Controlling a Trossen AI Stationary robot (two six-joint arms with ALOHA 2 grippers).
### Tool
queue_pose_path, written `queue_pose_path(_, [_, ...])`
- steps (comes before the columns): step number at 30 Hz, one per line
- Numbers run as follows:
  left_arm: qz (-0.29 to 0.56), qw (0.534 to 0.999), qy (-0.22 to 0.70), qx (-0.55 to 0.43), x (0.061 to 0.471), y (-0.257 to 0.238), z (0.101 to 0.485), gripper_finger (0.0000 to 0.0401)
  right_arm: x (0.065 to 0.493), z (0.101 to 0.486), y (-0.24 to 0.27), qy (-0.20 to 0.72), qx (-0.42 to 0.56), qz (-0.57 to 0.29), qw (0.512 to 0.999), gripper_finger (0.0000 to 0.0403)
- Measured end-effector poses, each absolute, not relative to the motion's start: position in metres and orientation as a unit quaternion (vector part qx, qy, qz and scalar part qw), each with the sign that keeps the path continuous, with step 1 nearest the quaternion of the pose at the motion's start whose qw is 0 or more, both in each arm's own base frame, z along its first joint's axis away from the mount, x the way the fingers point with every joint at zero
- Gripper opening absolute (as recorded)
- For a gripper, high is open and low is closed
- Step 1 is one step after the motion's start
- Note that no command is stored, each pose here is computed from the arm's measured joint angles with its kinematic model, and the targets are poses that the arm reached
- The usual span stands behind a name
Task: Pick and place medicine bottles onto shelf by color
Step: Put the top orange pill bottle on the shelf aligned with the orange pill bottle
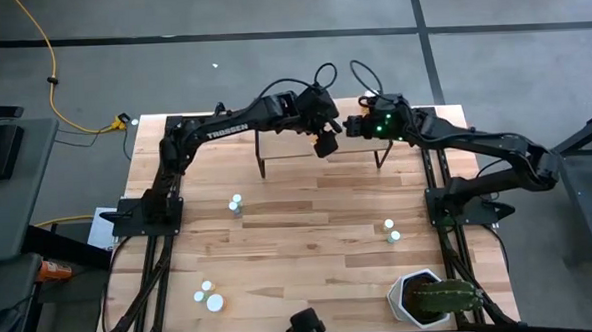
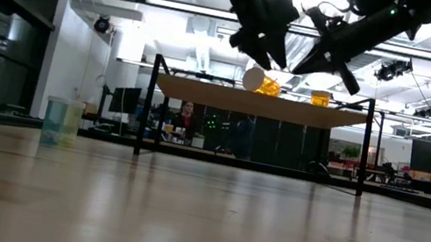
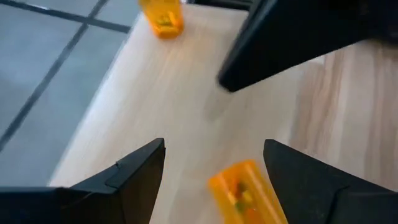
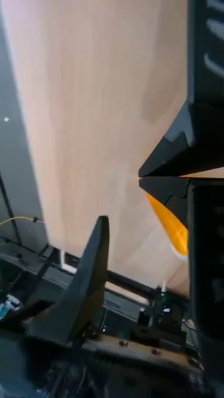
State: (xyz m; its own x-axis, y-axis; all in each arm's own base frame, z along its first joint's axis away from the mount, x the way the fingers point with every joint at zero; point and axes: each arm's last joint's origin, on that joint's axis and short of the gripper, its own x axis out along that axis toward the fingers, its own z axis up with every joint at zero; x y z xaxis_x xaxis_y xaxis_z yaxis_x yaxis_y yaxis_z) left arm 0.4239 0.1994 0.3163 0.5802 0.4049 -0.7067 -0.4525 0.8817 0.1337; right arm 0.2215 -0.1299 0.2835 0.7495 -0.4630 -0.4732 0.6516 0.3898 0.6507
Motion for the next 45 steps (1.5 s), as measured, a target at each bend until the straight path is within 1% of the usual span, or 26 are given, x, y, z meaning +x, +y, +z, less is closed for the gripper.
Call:
queue_pose_path(5, [0.245, 0.888, 0.387, -0.044, 0.405, 0.198, 0.338, 0.0264, 0.205, 0.297, -0.131, 0.087, 0.416, -0.343, 0.838, 0.0000])
queue_pose_path(10, [0.232, 0.893, 0.374, -0.099, 0.387, 0.189, 0.361, 0.0264, 0.194, 0.311, -0.124, 0.067, 0.392, -0.332, 0.855, 0.0000])
queue_pose_path(14, [0.213, 0.903, 0.352, -0.126, 0.383, 0.180, 0.373, 0.0264, 0.189, 0.317, -0.120, 0.062, 0.382, -0.327, 0.862, 0.0000])
queue_pose_path(17, [0.210, 0.898, 0.362, -0.134, 0.387, 0.175, 0.365, 0.0264, 0.186, 0.318, -0.118, 0.061, 0.382, -0.328, 0.862, 0.0000])
queue_pose_path(22, [0.198, 0.884, 0.400, -0.138, 0.395, 0.161, 0.335, 0.0265, 0.186, 0.318, -0.118, 0.062, 0.382, -0.327, 0.862, 0.0000])
queue_pose_path(27, [0.214, 0.867, 0.429, -0.133, 0.396, 0.155, 0.315, 0.0265, 0.186, 0.318, -0.118, 0.066, 0.376, -0.325, 0.865, 0.0000])
queue_pose_path(35, [0.263, 0.862, 0.421, -0.100, 0.399, 0.154, 0.314, 0.0265, 0.186, 0.318, -0.118, 0.067, 0.376, -0.325, 0.865, 0.0000])
queue_pose_path(40, [0.264, 0.864, 0.417, -0.101, 0.401, 0.155, 0.313, 0.0265, 0.186, 0.317, -0.118, 0.069, 0.376, -0.326, 0.865, 0.0000])
queue_pose_path(45, [0.257, 0.862, 0.421, -0.120, 0.409, 0.157, 0.300, 0.0265, 0.185, 0.317, -0.117, 0.072, 0.377, -0.327, 0.864, 0.0000])
